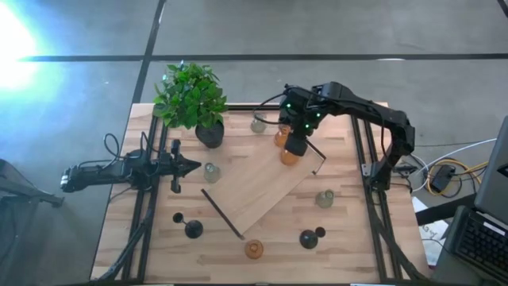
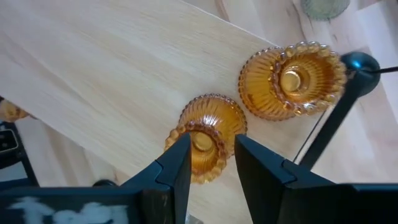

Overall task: Pick & Place candle stick holders
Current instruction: Put the yellow glass candle holder on the shelf

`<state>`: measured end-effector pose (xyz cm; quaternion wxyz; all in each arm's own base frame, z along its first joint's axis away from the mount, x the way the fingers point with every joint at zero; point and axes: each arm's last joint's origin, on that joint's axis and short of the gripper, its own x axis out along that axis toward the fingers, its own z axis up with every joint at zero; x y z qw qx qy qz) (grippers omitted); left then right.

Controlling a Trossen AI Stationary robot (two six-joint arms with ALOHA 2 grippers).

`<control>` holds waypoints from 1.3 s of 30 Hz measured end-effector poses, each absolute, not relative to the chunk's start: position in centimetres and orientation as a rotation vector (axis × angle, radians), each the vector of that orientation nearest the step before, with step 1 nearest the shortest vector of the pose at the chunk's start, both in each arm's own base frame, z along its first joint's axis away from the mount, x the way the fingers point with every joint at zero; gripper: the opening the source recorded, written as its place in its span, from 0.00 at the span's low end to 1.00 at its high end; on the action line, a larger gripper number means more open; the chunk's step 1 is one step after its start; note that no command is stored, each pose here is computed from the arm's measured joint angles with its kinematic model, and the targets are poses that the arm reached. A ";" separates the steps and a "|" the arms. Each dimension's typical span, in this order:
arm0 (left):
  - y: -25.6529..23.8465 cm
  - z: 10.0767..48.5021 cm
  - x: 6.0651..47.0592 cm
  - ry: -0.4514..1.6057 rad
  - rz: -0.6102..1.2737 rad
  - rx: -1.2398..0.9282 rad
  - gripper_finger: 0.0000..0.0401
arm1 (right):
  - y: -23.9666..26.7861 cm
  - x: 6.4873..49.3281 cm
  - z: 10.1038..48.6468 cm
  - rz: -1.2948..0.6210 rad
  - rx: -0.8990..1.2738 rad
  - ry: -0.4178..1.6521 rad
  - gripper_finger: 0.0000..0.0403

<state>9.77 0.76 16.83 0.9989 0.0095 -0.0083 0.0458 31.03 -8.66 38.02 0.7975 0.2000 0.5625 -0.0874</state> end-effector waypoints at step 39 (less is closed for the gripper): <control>1.0 20.0 9.2 -0.380 0.128 -0.312 0.05 | -1.1 17.8 53.1 -0.206 0.278 0.673 0.04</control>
